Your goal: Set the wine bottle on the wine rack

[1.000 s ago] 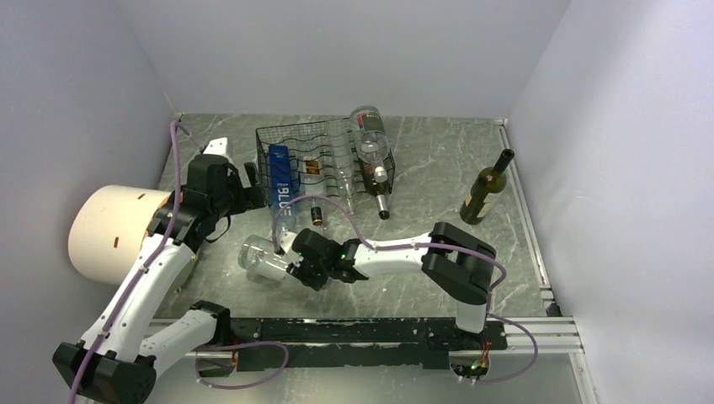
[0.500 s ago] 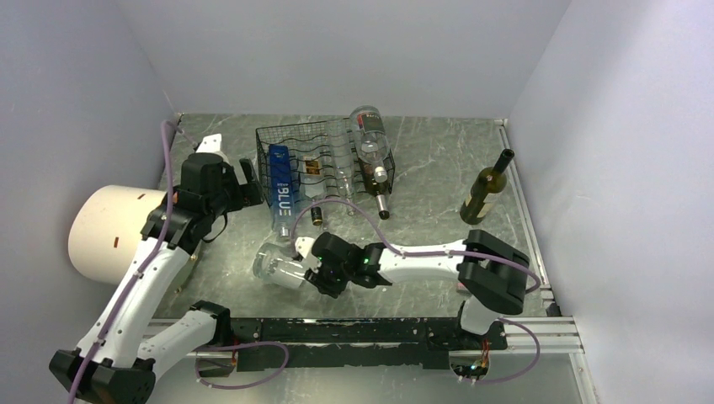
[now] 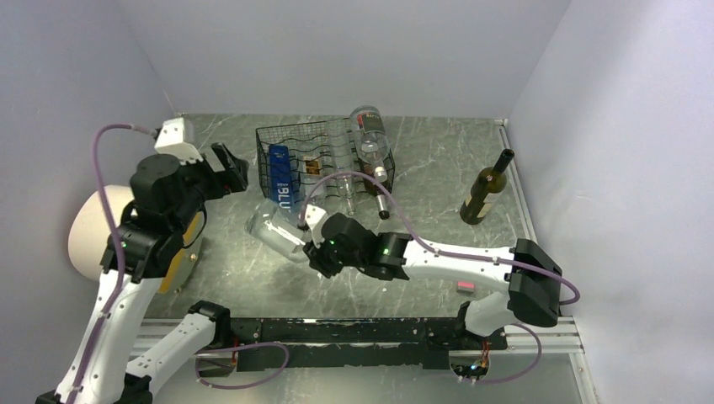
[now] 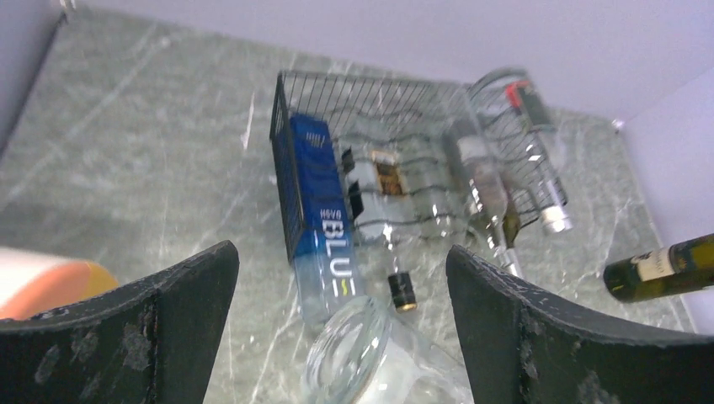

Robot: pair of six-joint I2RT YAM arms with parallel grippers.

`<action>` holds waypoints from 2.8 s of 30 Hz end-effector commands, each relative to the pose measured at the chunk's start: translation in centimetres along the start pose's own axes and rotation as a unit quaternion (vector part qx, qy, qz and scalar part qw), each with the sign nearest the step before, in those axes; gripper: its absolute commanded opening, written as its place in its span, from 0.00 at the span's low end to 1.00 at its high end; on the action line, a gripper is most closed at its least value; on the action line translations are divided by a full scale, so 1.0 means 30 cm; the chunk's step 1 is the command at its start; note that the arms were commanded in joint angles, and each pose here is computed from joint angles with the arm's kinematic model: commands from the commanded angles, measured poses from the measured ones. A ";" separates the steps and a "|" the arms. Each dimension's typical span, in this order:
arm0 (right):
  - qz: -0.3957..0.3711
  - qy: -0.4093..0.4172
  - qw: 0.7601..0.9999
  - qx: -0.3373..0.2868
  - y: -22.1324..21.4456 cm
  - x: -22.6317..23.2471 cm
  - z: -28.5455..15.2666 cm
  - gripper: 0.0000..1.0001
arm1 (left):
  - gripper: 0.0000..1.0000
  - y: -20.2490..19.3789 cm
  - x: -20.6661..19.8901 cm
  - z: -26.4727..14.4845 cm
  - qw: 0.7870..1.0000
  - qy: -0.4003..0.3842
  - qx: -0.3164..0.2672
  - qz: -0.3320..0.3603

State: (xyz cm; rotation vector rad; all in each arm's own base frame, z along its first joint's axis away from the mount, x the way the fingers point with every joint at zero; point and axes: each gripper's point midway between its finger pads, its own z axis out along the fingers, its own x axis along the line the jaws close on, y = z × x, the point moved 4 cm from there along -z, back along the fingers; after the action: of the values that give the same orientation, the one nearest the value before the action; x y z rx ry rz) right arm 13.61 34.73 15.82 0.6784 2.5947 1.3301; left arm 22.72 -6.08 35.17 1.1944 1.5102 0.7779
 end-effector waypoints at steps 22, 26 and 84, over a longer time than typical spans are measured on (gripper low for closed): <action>0.268 -0.247 0.916 -0.166 0.611 -0.433 0.045 0.00 | 0.97 -0.042 -0.021 0.042 0.996 -0.050 -0.051 -0.045; 0.279 -0.255 0.912 -0.158 0.598 -0.462 0.114 0.00 | 0.97 -0.067 -0.015 0.063 0.998 -0.046 -0.039 -0.034; 0.195 -0.444 0.850 -0.204 0.566 -0.711 -0.251 0.79 | 0.97 -0.111 -0.019 0.099 0.998 -0.064 -0.028 -0.009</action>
State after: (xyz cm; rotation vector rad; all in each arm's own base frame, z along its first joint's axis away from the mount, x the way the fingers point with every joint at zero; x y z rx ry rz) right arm 35.35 33.39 28.73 1.4381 1.6328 1.2857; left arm 24.63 -7.55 30.24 1.1831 1.4734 0.7204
